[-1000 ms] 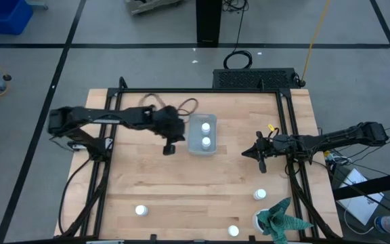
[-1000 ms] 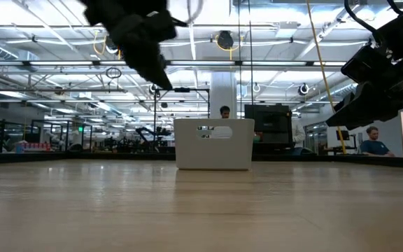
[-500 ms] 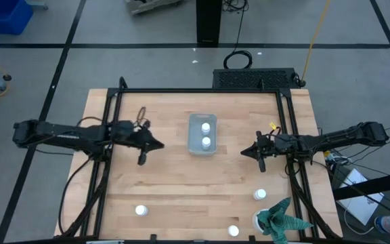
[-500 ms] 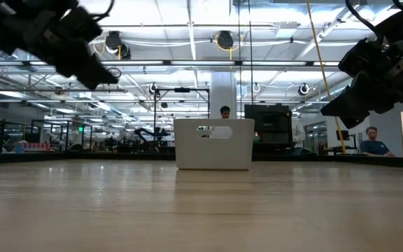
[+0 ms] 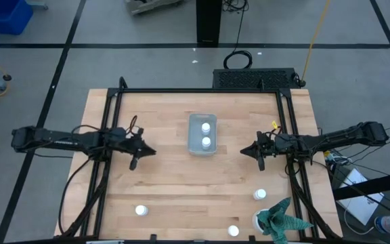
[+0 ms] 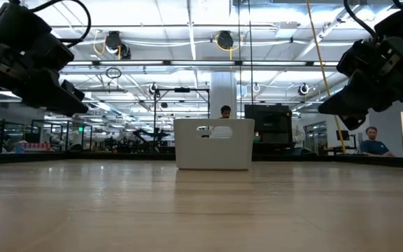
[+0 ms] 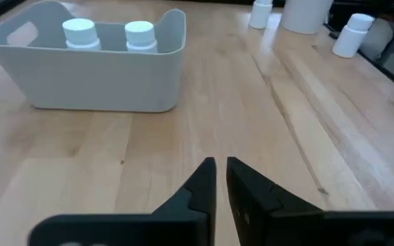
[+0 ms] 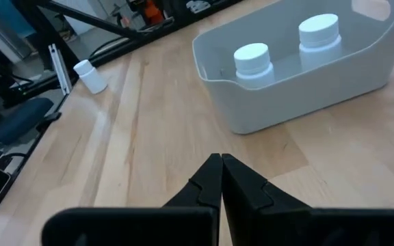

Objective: Pick and place pill bottles into a basket
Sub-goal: Put the white pill bottle into the gray bin

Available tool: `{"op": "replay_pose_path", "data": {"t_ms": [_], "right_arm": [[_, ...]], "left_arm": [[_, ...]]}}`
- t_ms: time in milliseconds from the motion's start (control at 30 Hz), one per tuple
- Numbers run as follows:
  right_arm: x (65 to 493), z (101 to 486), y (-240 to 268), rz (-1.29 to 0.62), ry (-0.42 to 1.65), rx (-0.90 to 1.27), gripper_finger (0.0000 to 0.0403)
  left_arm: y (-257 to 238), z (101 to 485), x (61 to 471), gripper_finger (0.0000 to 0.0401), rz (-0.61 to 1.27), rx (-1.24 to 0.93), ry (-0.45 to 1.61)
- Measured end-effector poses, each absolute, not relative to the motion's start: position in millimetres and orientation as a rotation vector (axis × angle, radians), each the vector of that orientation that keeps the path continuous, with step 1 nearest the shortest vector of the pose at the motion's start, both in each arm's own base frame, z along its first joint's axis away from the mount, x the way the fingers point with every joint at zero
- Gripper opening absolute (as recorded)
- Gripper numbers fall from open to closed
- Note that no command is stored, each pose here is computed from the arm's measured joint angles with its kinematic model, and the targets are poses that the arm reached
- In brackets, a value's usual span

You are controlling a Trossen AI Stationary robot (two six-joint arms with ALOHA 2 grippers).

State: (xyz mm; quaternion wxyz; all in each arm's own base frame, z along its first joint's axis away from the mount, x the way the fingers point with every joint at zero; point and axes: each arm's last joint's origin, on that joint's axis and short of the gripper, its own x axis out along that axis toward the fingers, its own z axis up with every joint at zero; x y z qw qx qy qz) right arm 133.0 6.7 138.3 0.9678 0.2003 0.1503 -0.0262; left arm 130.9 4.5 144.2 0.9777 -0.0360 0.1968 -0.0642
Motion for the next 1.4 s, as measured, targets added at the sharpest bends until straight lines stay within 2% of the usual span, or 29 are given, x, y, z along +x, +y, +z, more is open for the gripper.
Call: {"op": "replay_pose_path", "data": {"t_ms": [433, 567, 867, 1033, 1200, 1300, 1400], "right_arm": [[134, 142, 14, 0.039, 0.285, 0.464, 0.0001], [135, 150, 15, 0.064, 0.203, 0.444, 0.0001], [136, 156, 15, 0.086, 0.138, 0.393, 0.0001], [137, 155, 15, 0.082, 0.147, 0.389, 0.0001], [137, 154, 15, 0.1, 0.16, 0.397, 0.0001], [137, 155, 16, 0.134, 0.16, 0.399, 0.0001], [137, 157, 16, 0.135, 0.144, 0.395, 0.0002]], "left_arm": [[1, 145, 116, 0.0042, -0.226, -0.08, 0.32], [-2, 153, 112, 0.0042, -0.329, -0.06, 0.236], [-4, 162, 104, 0.0042, -0.363, -0.051, 0.141], [-3, 166, 101, 0.0042, -0.356, -0.053, 0.089], [-6, 177, 92, 0.0042, -0.459, -0.017, -0.035], [-4, 180, 92, 0.0042, -0.416, -0.027, -0.061], [0, 174, 95, 0.0042, -0.259, -0.069, -0.002]]}}
